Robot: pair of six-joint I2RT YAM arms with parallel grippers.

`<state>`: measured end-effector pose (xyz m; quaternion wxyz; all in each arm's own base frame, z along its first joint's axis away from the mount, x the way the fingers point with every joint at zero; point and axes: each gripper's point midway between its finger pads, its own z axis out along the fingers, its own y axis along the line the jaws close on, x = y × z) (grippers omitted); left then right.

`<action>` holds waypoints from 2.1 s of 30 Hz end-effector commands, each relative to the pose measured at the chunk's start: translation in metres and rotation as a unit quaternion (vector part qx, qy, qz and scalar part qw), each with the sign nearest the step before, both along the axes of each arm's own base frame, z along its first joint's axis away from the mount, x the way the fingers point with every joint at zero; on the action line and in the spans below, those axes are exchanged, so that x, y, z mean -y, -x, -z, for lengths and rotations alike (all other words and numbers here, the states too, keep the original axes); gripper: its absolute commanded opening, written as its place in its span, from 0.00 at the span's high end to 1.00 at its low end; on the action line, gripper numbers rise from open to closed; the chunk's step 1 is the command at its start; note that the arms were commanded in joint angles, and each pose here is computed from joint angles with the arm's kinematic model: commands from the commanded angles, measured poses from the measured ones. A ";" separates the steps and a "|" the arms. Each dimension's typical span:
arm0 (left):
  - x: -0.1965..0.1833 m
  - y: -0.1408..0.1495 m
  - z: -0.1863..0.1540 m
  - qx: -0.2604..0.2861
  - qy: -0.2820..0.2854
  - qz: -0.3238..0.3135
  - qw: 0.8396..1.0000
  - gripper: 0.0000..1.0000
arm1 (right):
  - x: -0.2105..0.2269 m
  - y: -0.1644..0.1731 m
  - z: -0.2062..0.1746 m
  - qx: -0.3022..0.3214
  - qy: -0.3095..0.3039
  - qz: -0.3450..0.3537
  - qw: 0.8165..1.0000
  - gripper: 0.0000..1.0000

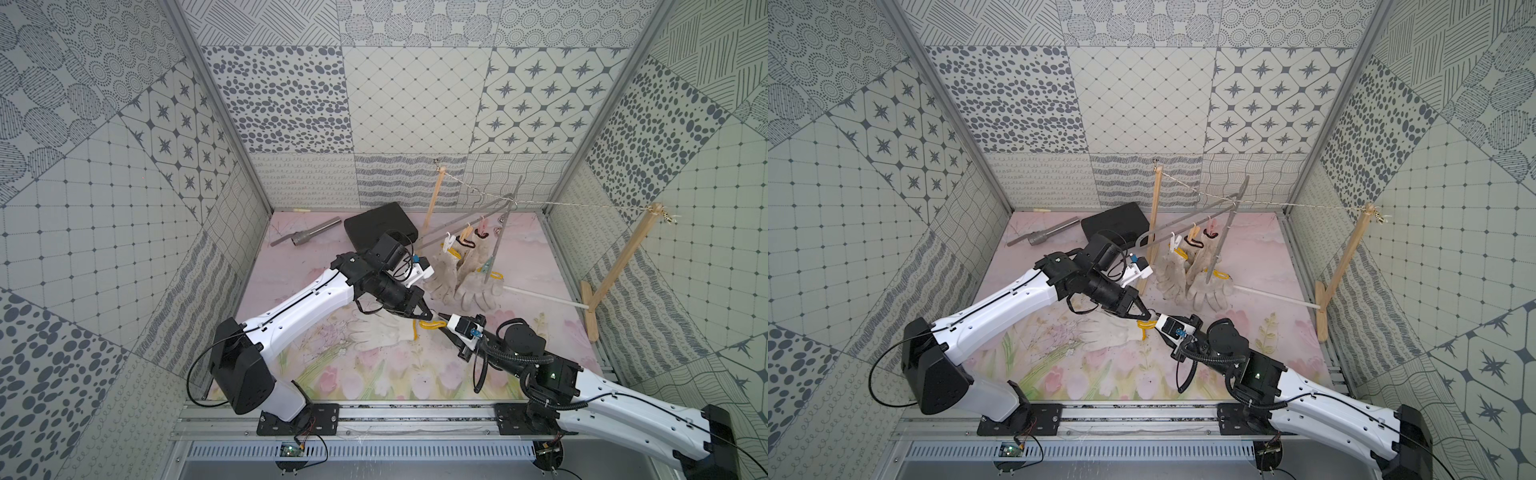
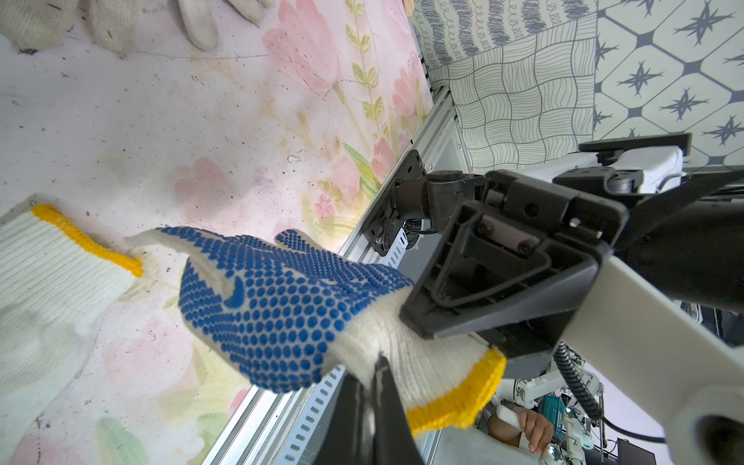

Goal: Clip the gloves onto a hanger to dry
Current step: Pick up the glove from the center of the board, then adjust the hanger on the clothesline.

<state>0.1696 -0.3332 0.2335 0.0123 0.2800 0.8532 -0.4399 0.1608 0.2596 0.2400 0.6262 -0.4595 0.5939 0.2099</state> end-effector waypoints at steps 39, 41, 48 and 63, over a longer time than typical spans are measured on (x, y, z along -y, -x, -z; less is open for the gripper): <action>0.040 -0.051 -0.062 0.281 0.204 -0.074 0.935 0.39 | 0.160 -0.071 0.003 -0.255 -0.166 0.403 0.863 1.00; 0.056 -0.045 -0.061 0.292 0.205 -0.057 0.932 0.39 | 0.170 -0.077 0.012 -0.284 -0.172 0.419 0.845 1.00; 0.122 -0.016 -0.070 0.338 0.251 -0.002 0.907 0.40 | 0.213 -0.079 0.015 -0.310 -0.229 0.474 0.791 1.00; 0.256 -0.038 -0.091 0.373 0.262 -0.046 0.889 0.39 | 0.234 -0.101 0.021 -0.375 -0.315 0.445 0.750 1.00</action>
